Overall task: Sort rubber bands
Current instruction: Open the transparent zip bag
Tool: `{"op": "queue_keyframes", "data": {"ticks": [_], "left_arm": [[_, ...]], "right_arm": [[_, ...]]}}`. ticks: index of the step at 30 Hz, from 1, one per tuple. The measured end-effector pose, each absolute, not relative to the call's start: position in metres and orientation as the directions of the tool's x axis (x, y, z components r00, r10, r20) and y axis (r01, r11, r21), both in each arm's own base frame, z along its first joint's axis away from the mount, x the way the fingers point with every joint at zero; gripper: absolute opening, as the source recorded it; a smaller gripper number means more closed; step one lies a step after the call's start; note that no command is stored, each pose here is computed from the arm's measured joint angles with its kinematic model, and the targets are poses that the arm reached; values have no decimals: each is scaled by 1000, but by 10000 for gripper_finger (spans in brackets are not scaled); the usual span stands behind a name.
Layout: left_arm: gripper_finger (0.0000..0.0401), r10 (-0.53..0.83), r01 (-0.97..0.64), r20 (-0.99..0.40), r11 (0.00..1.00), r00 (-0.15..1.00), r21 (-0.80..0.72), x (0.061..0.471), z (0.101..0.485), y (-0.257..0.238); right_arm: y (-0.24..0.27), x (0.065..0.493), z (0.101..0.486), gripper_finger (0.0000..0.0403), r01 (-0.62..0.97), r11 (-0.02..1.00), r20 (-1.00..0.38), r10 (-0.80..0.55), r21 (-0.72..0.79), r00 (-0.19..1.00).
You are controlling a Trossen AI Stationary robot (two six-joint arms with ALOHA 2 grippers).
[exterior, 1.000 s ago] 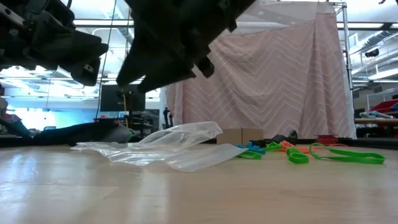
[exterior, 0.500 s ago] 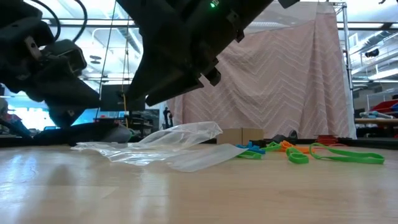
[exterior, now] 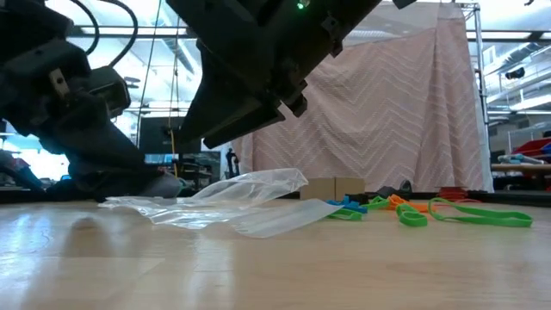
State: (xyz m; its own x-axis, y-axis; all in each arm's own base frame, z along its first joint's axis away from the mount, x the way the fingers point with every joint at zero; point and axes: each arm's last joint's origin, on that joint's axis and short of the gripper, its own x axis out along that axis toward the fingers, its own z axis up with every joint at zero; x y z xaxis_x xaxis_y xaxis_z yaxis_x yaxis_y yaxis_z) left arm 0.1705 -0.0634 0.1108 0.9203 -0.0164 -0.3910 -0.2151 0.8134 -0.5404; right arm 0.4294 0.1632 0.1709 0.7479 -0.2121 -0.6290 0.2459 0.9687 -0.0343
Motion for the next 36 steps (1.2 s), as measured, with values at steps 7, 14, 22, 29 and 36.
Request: {"op": "queue_keyframes", "data": {"ticks": [7,14,22,29,36], "left_arm": [[83,-61,-174,-379,813,923,-555,179,94,-69],[83,-97,-124,-356,827,930,-549,183,83,-71],[83,-198,43,-431,938,880,-343,175,76,-84],[83,-116,91,-524,993,844,-72,179,70,-94],[83,-4,88,-531,987,848,133,191,72,-100]], "right_arm": [[170,425,175,171,219,975,-632,-198,-45,749],[177,419,180,171,200,979,-639,-180,-43,747],[180,416,179,169,212,977,-650,-179,-28,738],[180,416,179,169,217,976,-649,-178,-21,739],[182,416,180,169,223,975,-645,-174,-5,744]]}}
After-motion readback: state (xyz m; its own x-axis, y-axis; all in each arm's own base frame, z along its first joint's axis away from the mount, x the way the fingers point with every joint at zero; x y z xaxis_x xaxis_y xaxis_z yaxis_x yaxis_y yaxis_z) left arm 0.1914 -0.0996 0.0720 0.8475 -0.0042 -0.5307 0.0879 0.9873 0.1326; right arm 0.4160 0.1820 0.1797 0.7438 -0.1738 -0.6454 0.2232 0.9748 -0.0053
